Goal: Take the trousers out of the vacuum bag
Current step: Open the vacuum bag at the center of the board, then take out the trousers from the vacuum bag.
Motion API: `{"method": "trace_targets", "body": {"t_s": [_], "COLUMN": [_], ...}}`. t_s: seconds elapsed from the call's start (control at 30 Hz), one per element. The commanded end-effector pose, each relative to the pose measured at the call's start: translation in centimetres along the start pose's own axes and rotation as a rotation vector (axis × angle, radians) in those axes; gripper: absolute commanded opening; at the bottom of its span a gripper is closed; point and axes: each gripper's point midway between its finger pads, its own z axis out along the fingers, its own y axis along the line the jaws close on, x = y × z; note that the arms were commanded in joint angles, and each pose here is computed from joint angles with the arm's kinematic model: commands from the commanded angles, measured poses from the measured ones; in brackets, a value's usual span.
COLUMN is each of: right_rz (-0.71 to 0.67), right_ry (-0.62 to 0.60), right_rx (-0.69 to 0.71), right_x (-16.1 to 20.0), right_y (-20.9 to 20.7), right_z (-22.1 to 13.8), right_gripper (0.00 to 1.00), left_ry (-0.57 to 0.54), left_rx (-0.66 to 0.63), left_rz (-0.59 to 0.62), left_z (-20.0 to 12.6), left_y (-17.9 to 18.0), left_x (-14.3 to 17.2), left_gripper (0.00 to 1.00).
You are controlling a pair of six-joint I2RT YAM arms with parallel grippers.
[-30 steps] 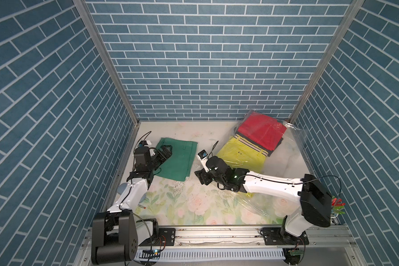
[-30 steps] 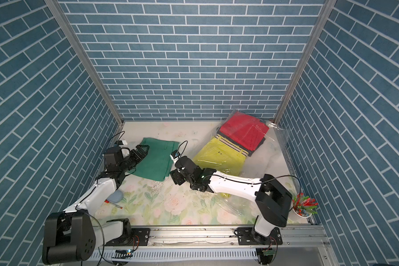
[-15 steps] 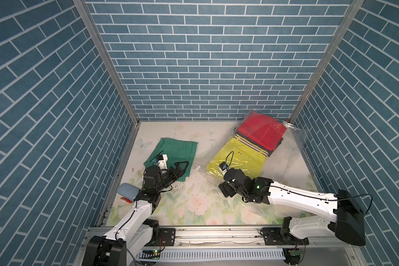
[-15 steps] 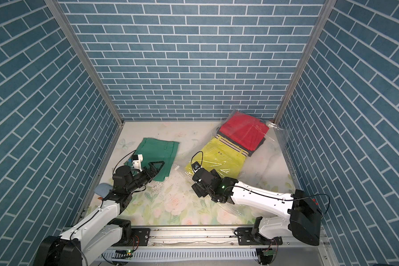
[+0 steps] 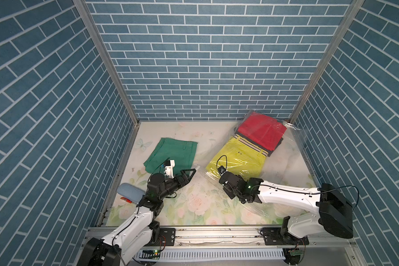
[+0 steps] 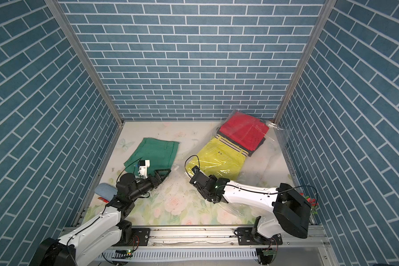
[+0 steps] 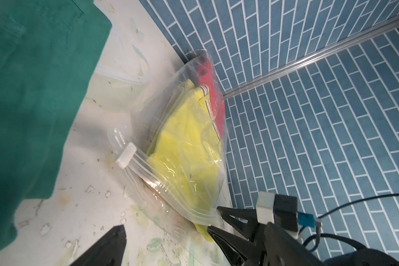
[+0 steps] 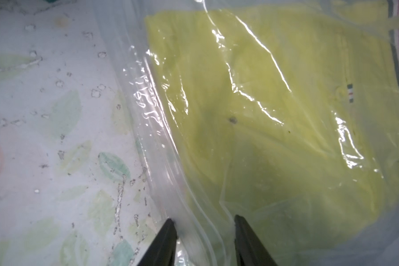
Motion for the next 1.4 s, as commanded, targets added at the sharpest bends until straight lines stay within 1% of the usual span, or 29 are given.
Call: {"method": "trace_targets", "body": {"t_s": [0.0, 0.1, 0.17, 0.27, 0.37, 0.47, 0.6, 0.67, 0.77, 0.87, 0.93, 0.97, 1.07, 1.2, 1.37], "right_rz": [0.024, 0.047, 0.066, 0.097, 0.126, 0.154, 0.175, 0.184, 0.196, 0.206, 0.213, 0.215, 0.218, 0.222, 0.228], "right_ry": [-0.066, -0.107, -0.129, -0.168, -0.201, -0.232, -0.249, -0.256, -0.264, -0.270, -0.275, -0.277, -0.281, -0.287, -0.297], "right_rx": [0.029, 0.040, 0.045, 0.049, 0.050, 0.034, 0.025, 0.024, 0.014, 0.006, 0.002, -0.001, -0.003, -0.004, -0.011], "right_x": [-2.1, -3.1, -3.7, -4.8, -5.7, -6.5, -6.8, -6.9, -6.9, -6.9, -7.0, -7.0, -7.0, -7.2, -7.5], "right_y": [-0.9, -1.7, -2.3, -3.2, -4.1, -4.6, -5.1, -5.2, -5.3, -5.3, -5.3, -5.4, -5.4, -5.5, -5.5], "right_z": [-0.9, -1.7, -2.2, -3.1, -4.1, -5.0, -5.5, -5.7, -5.8, -6.0, -6.1, -6.1, -6.2, -6.4, -6.5], "right_gripper": [0.26, 0.12, 0.09, 0.06, 0.05, 0.04, 0.04, 0.04, 0.04, 0.04, 0.04, 0.04, 0.04, 0.04, 0.04], "left_ry": [0.041, 0.066, 0.076, 0.083, 0.102, 0.133, 0.150, 0.160, 0.159, 0.149, 0.140, 0.139, 0.122, 0.127, 0.110], "left_rx": [-0.042, -0.120, -0.132, -0.098, -0.046, -0.051, -0.040, -0.066, -0.143, -0.150, -0.199, -0.245, -0.325, -0.453, -0.543], "left_rz": [0.074, 0.133, 0.151, 0.156, 0.152, 0.160, 0.167, 0.168, 0.162, 0.152, 0.165, 0.178, 0.214, 0.252, 0.249], "left_z": [0.3, 0.6, 0.8, 1.1, 1.6, 2.7, 4.6, 5.7, 7.6, 9.4, 10.5, 10.8, 11.9, 12.2, 11.8], "left_y": [-0.1, 0.4, 0.3, -0.1, -0.8, -1.2, -2.8, -2.9, -2.2, -2.7, -2.4, -1.6, -1.3, 0.4, 2.1], "left_x": [1.4, 2.8, 3.6, 4.8, 6.0, 7.3, 8.8, 9.4, 9.9, 9.8, 9.5, 9.4, 8.6, 8.2, 7.7], "left_gripper": [1.00, 1.00, 0.95, 0.87, 0.80, 0.74, 0.65, 0.61, 0.55, 0.55, 0.56, 0.57, 0.62, 0.70, 0.77]}}
